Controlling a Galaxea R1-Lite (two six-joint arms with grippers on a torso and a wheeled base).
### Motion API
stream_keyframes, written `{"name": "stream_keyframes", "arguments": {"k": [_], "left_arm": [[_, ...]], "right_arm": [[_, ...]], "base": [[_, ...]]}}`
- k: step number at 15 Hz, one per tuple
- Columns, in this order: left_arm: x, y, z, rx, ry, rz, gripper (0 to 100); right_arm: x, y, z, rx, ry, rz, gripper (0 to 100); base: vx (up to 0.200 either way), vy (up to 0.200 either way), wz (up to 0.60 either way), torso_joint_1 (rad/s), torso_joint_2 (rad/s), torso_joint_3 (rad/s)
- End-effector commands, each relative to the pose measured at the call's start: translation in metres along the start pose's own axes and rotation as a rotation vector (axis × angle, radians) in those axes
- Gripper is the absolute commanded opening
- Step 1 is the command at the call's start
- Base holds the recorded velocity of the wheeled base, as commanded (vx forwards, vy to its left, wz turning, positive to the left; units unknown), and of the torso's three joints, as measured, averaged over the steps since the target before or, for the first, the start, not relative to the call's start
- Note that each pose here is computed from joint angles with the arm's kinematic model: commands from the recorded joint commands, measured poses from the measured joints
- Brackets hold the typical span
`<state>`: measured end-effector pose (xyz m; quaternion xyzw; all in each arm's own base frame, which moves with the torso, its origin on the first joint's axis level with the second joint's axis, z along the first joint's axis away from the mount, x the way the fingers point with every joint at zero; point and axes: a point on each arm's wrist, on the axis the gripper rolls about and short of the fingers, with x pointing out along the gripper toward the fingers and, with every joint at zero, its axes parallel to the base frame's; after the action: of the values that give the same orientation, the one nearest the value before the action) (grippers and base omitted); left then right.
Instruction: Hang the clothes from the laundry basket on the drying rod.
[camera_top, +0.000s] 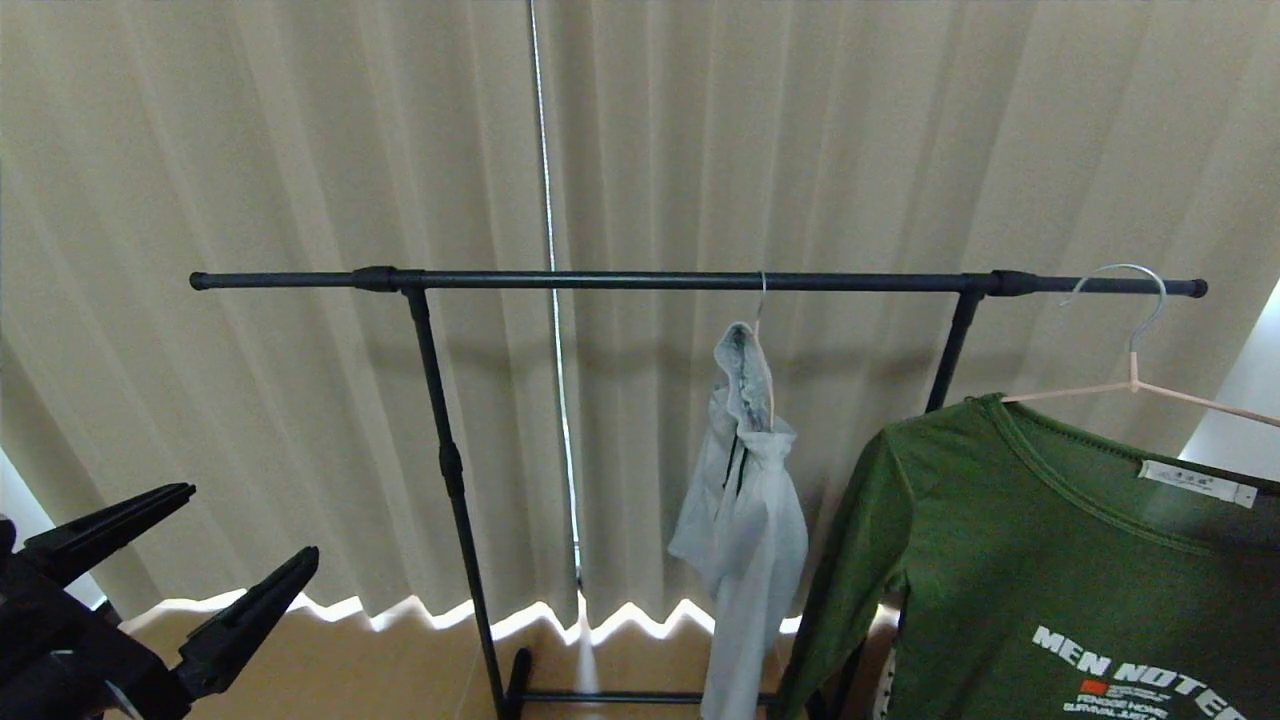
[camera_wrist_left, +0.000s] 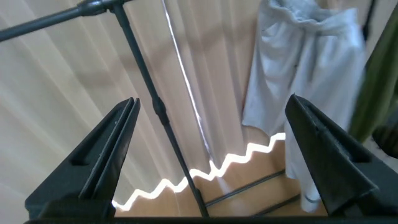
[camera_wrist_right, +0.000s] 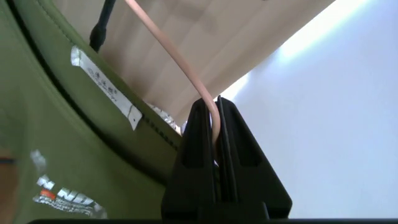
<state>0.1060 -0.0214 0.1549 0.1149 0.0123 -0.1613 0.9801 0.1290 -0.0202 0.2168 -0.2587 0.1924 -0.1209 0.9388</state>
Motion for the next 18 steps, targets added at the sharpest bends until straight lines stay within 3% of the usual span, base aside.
{"name": "stream_keyframes", "arguments": {"k": [1, 9, 11, 18], "left_arm": [[0.000, 0.000, 0.000, 0.000, 0.001, 0.000, 100], [-0.002, 0.000, 0.000, 0.003, -0.006, 0.005, 100], [-0.004, 0.000, 0.000, 0.005, -0.010, 0.004, 100], [-0.006, 0.000, 0.001, 0.007, -0.023, 0.012, 100]], "right_arm": [[0.006, 0.002, 0.000, 0.003, 0.020, 0.011, 0], [0.026, 0.008, 0.001, -0.001, 0.044, 0.036, 0], [0.037, 0.010, 0.004, 0.033, 0.060, 0.048, 0], [0.083, 0.023, 0.010, 0.026, 0.079, 0.057, 0]], "base": [[0.200, 0.000, 0.00, 0.012, 0.00, 0.012], [0.200, 0.000, 0.00, 0.002, 0.00, 0.002], [0.000, 0.000, 0.00, 0.000, 0.00, 0.000], [0.000, 0.000, 0.00, 0.000, 0.00, 0.000]]}}
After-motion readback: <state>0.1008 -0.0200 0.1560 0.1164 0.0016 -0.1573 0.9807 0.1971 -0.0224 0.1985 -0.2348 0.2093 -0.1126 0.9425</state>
